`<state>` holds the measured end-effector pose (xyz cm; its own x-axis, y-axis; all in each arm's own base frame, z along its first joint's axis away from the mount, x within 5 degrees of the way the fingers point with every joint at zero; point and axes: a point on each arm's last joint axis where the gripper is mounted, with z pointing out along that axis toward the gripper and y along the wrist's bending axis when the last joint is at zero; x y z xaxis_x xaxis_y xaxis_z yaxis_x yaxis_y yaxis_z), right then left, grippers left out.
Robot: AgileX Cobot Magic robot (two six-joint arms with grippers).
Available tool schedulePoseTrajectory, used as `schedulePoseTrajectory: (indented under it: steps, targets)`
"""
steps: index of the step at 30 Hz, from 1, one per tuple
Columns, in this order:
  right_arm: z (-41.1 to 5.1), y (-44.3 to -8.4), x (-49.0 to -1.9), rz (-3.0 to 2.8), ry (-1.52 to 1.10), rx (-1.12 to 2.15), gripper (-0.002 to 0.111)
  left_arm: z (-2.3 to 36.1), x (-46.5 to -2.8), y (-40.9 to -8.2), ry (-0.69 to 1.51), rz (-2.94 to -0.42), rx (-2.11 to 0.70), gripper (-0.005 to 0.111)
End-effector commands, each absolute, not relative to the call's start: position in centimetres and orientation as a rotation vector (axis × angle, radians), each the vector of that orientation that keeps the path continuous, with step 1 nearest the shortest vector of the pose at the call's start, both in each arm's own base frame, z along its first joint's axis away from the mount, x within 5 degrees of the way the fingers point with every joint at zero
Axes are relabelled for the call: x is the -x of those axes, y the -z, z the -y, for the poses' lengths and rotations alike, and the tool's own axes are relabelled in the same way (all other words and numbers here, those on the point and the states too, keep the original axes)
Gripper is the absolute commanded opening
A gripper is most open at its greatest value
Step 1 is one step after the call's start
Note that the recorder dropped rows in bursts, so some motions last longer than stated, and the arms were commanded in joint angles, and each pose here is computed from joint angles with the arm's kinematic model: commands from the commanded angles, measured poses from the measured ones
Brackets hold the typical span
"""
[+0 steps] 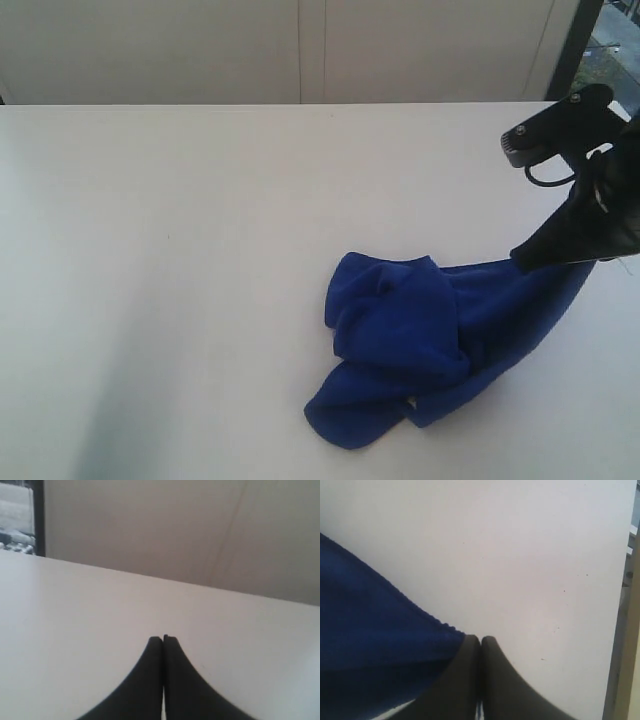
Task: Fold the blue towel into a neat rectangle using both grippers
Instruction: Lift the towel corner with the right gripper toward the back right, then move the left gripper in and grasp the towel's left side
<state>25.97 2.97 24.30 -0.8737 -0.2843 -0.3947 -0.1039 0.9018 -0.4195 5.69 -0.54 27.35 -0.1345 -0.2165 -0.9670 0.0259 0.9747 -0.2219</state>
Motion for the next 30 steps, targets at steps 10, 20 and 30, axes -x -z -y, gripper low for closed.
schedulePoseTrajectory:
  steps: [10,20,30]
  targets:
    - [-3.5,-24.3,-26.2,-2.599,0.448,0.243,0.000,7.5,-11.5,-28.1,0.875,-1.986,-0.520,0.000]
    - [-3.6,-23.5,-26.5,-2.624,0.455,0.254,0.000,11.5,-15.8,-24.8,1.052,-1.975,-0.667,0.000]
    - [-3.8,-21.8,-27.2,-2.683,0.474,0.276,0.000,20.7,-19.9,-21.5,0.992,-2.044,-0.981,0.000]
